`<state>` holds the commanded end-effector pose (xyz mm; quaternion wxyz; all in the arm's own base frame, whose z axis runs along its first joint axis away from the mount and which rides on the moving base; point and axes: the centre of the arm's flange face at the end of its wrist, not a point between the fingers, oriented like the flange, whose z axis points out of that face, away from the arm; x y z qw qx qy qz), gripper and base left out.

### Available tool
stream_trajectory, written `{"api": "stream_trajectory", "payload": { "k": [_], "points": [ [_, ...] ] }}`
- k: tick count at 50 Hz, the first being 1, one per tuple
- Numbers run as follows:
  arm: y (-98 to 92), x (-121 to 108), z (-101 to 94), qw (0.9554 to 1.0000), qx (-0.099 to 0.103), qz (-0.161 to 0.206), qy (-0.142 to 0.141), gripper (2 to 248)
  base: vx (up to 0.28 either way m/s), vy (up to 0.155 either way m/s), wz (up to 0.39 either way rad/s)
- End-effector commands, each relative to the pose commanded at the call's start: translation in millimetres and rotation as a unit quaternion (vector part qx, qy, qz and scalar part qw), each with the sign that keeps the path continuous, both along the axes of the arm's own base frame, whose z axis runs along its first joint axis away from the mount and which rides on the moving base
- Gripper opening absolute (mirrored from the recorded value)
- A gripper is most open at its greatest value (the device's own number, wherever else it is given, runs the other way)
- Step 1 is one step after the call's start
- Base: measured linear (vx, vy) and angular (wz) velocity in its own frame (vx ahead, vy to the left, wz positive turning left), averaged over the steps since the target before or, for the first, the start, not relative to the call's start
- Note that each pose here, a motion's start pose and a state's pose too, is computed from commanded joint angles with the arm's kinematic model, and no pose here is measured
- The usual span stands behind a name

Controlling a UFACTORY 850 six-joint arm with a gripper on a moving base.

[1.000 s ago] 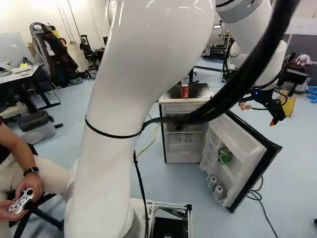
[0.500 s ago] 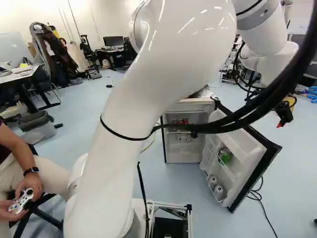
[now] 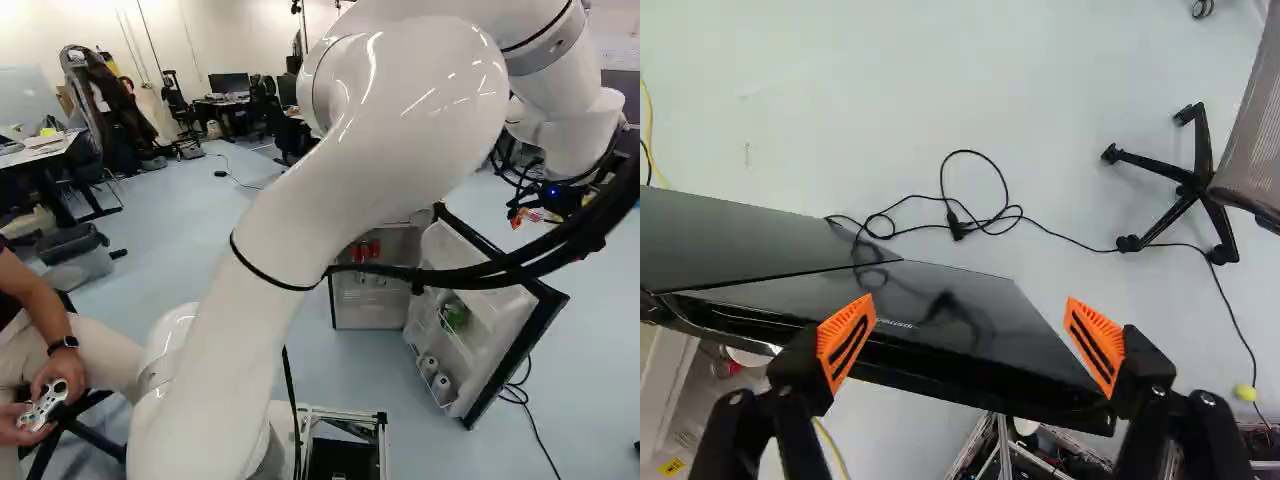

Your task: Grab a drink from the fridge

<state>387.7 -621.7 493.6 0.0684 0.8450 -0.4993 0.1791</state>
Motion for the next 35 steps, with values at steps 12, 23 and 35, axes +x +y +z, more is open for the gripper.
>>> {"api": "stream_trajectory", "payload": {
  "k": [12,23,35],
  "points": [
    [-19.9,2.0,-16.8,0.9998,0.015,-0.005,0.008,247,0.0,0.0,0.0],
    [-38.1,3.8,-35.3,0.9994,0.03,-0.009,0.016,247,0.0,0.0,0.0],
    [-57.1,5.3,-55.6,0.9987,0.044,-0.013,0.023,247,0.0,0.0,0.0]
  ]
}}
